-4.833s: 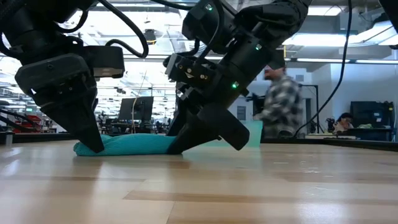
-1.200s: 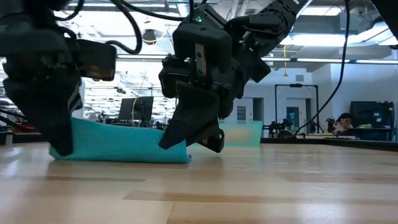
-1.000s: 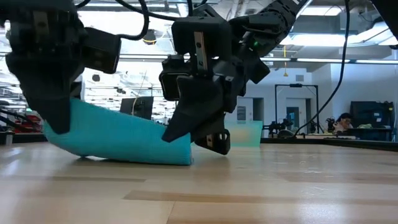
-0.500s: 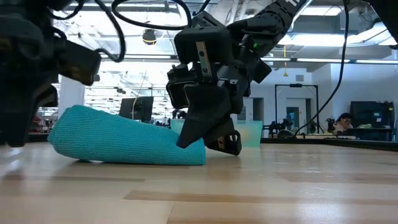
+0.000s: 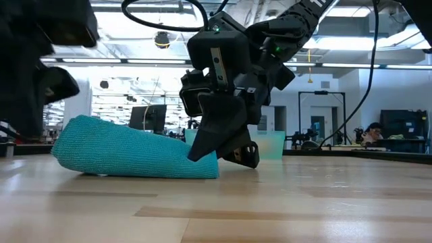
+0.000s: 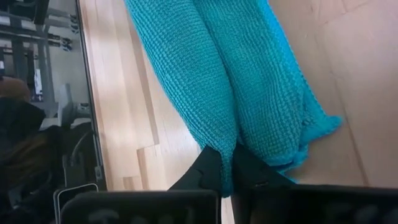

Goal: Roll microfiber towels into tight, uniform cylinder then place into a basket
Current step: Roll the blue microfiber cloth on the table

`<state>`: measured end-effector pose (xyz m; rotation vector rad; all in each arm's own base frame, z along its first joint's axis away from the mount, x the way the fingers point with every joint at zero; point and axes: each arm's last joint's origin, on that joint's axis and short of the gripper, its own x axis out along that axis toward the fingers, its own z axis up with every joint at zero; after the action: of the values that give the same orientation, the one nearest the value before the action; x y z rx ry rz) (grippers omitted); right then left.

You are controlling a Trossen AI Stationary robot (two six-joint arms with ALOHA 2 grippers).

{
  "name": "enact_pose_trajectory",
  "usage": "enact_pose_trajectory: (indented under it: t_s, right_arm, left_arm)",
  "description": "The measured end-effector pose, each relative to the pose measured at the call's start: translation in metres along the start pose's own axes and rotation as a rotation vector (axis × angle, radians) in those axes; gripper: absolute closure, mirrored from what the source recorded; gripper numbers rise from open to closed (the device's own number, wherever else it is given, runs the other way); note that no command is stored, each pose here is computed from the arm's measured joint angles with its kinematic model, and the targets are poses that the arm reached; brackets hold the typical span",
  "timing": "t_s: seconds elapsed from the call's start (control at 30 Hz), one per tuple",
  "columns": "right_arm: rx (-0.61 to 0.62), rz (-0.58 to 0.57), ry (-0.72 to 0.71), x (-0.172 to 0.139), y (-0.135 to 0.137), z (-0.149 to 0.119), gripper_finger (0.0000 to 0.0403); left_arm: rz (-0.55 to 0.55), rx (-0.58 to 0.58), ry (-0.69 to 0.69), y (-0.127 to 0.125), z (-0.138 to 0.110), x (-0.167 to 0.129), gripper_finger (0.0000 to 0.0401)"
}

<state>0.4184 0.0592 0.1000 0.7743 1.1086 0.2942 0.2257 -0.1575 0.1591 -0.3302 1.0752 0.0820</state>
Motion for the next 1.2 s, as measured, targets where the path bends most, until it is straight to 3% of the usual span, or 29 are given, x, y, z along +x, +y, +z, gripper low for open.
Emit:
enact_pose_trajectory:
  t_s: [0.13,0.37,0.73,1.2]
  right_arm:
    - [-0.002,0.001,-0.002,0.0,0.0,0.0,0.0381]
    - [-0.002,-0.002,-0.004,0.0,0.0,0.0,0.0375]
    - [-0.011,-0.001,-0.006,0.0,0.0,0.001,0.0372]
    - [-0.011,0.0,-0.007,0.0,0.0,0.001,0.0378]
  left_arm:
    - [-0.007,0.037,-0.078,-0.014,-0.002,-0.007,0.04]
    - [0.022,0.18,-0.241,-0.031,0.017,-0.02,0.0401]
    - [0.019,0.165,-0.115,-0.017,0.028,0.023,0.0401]
    - [0.119,0.134,-0.173,-0.011,0.03,0.023,0.0401]
